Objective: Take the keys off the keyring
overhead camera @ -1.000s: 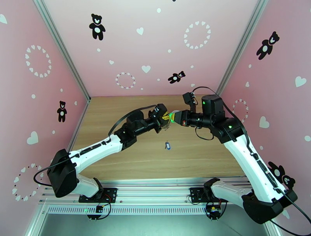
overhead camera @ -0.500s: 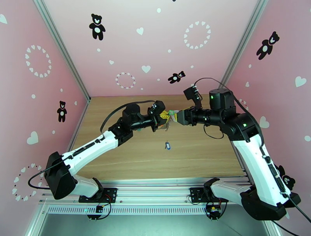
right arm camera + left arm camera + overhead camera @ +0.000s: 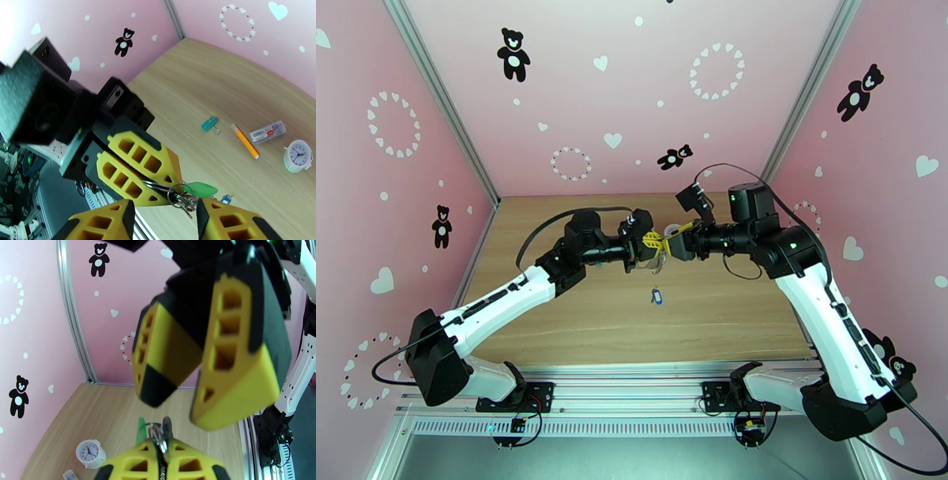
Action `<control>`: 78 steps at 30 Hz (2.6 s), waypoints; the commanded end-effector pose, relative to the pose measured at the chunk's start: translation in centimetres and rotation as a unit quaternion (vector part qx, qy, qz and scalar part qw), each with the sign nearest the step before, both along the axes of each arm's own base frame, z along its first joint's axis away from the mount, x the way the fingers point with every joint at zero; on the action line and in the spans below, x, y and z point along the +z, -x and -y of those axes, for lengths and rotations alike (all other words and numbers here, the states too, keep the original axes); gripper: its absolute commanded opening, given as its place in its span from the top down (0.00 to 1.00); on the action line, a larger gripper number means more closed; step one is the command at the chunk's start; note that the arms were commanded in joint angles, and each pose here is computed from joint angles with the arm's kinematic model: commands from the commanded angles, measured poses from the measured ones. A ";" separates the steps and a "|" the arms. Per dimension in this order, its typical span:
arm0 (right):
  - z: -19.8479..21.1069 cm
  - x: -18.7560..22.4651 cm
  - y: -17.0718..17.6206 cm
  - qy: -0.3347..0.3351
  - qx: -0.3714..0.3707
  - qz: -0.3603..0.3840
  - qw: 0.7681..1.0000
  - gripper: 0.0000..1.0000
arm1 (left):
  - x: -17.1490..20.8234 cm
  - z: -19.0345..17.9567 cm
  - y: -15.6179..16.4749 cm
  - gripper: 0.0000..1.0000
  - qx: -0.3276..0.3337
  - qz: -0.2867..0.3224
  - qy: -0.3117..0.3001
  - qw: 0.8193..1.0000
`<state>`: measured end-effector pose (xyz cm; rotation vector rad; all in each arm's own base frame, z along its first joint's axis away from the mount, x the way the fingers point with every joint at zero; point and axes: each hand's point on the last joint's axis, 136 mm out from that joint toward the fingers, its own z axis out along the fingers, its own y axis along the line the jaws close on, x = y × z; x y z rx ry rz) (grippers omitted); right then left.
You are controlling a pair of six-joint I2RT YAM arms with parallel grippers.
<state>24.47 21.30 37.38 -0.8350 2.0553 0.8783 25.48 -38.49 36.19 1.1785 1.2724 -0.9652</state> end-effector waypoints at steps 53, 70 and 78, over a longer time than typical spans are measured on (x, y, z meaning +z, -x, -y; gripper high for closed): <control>-0.6 0.1 2.3 -0.167 0.150 -0.095 0.970 0.59 | 4.1 -0.6 2.1 0.95 -0.042 0.066 0.025 0.997; 0.1 1.3 2.4 -0.141 0.125 -0.051 0.981 0.76 | 3.6 -0.6 2.2 0.95 -0.043 0.061 0.021 0.997; 0.1 1.6 2.3 -0.132 0.126 -0.034 0.983 0.79 | 3.4 -0.5 2.2 0.95 -0.045 0.058 0.020 0.997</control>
